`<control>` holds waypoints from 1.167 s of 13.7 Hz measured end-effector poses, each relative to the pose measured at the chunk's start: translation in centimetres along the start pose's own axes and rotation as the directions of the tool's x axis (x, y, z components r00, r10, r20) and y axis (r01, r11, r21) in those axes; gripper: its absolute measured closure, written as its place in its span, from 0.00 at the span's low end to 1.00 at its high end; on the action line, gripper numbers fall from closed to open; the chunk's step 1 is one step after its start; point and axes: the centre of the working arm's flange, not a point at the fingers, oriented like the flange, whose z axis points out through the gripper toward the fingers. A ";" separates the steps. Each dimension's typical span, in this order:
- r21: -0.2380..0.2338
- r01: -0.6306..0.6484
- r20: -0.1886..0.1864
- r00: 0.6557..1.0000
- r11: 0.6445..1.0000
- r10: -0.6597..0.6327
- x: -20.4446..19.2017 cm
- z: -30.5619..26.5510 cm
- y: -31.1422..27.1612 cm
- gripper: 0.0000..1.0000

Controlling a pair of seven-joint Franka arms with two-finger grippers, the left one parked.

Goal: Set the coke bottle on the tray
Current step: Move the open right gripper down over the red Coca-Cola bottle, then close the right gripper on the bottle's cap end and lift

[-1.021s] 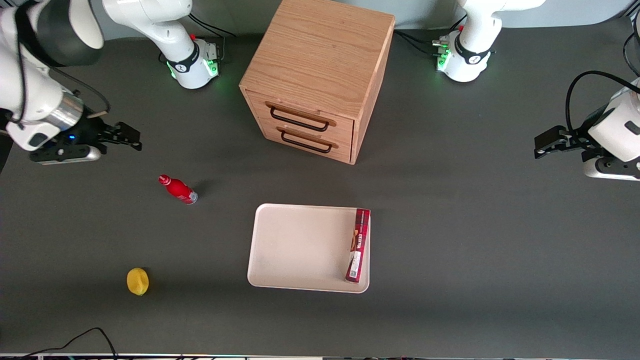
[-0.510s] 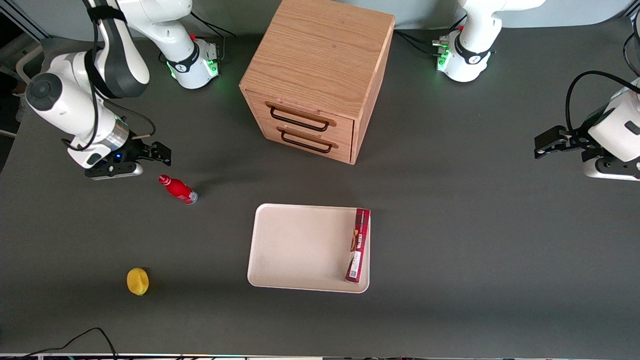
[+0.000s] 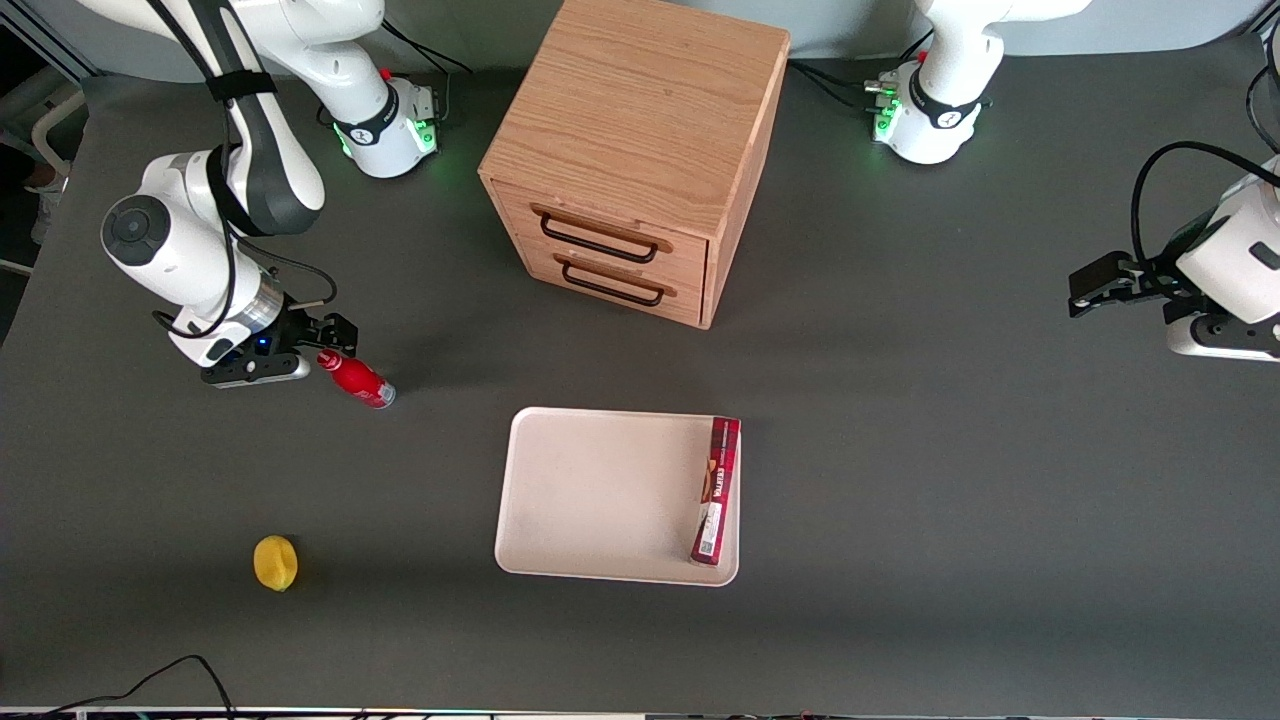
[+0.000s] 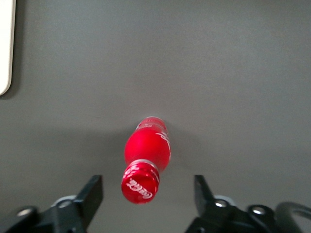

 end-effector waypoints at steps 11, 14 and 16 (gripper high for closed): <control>-0.013 0.027 0.008 1.000 1.000 -0.027 -0.1 -2.7 -0.6 0.69; -0.012 0.025 0.045 0.999 1.000 -0.025 -0.3 -11.1 -0.6 0.69; -0.011 0.021 0.073 0.997 1.000 -0.020 -0.7 -17.7 -0.4 0.69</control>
